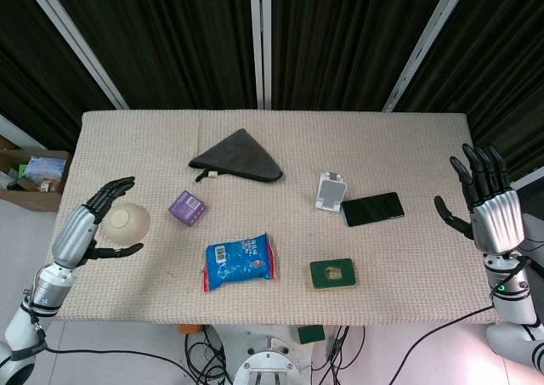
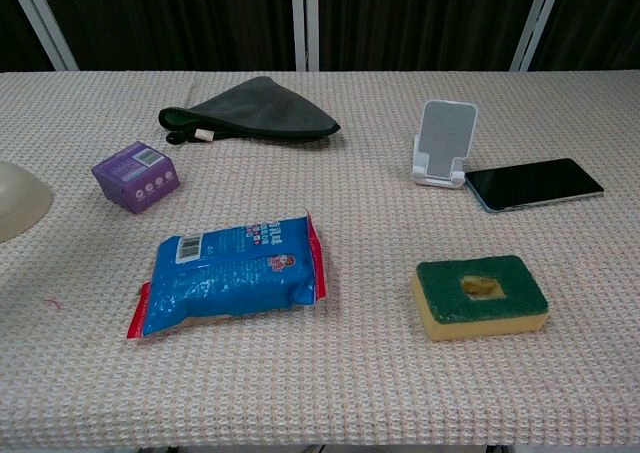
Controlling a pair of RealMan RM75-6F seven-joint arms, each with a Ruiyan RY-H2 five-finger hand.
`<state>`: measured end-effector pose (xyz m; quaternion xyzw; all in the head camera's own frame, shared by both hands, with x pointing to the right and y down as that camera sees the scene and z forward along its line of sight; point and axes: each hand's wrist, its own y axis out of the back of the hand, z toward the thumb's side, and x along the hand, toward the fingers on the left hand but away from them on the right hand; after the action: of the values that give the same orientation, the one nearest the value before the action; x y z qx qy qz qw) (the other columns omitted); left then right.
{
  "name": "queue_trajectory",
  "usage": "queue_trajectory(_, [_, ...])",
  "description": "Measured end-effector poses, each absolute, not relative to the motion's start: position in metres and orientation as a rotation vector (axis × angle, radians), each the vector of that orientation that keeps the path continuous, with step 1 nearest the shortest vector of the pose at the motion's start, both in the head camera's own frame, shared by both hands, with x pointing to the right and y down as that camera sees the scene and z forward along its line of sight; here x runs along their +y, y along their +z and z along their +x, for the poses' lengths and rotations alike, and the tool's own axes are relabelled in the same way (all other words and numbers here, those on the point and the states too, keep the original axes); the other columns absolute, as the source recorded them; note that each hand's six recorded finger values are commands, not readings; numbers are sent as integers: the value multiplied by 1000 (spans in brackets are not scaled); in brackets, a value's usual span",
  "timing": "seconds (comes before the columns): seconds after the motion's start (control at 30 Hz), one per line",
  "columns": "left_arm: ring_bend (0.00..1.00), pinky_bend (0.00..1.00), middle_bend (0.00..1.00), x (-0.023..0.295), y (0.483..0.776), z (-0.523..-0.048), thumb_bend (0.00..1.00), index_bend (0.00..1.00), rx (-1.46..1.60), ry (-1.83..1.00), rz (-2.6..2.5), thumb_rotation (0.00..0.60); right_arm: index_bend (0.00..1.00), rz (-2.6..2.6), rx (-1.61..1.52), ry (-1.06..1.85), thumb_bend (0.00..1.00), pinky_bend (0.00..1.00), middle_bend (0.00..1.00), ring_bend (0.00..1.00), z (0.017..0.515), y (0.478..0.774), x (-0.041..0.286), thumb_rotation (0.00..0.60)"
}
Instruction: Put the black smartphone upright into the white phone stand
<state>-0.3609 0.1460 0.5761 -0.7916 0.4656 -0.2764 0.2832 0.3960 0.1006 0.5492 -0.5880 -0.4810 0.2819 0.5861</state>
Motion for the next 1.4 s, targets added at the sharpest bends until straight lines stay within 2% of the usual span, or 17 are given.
queue_trajectory(0.33, [106, 258, 90, 150, 581, -353, 62, 98, 1173, -780, -2110, 600, 0, -1443, -1071, 744, 348, 0, 0, 0, 397, 564, 105, 600])
queue_trajectory(0.43, [106, 262, 90, 151, 581, -357, 15, 100, 1135, -826, -2032, 600, 0, -1492, -1035, 797, 315, 0, 0, 0, 395, 575, 108, 600])
queue_trajectory(0.63, [93, 254, 89, 156, 582, -365, 0, 98, 966, -992, -1736, 600, 0, -1561, -884, 1036, 246, 0, 0, 0, 393, 609, 108, 600])
queue_trajectory(0.87, [93, 252, 88, 172, 583, -369, 0, 97, 888, -1110, -1606, 600, 0, -1577, -505, 1410, 247, 0, 0, 0, 383, 666, 111, 600])
queue_trajectory(1.07, [93, 252, 88, 178, 585, -375, 0, 98, 911, -1144, -1635, 600, 0, -1546, -269, 1505, 263, 0, 0, 0, 360, 694, 103, 600])
queue_trajectory(1.4, [87, 252, 70, 178, 586, -378, 0, 98, 917, -1151, -1647, 600, 0, -1600, -136, 1566, 297, 0, 0, 0, 325, 727, 85, 600])
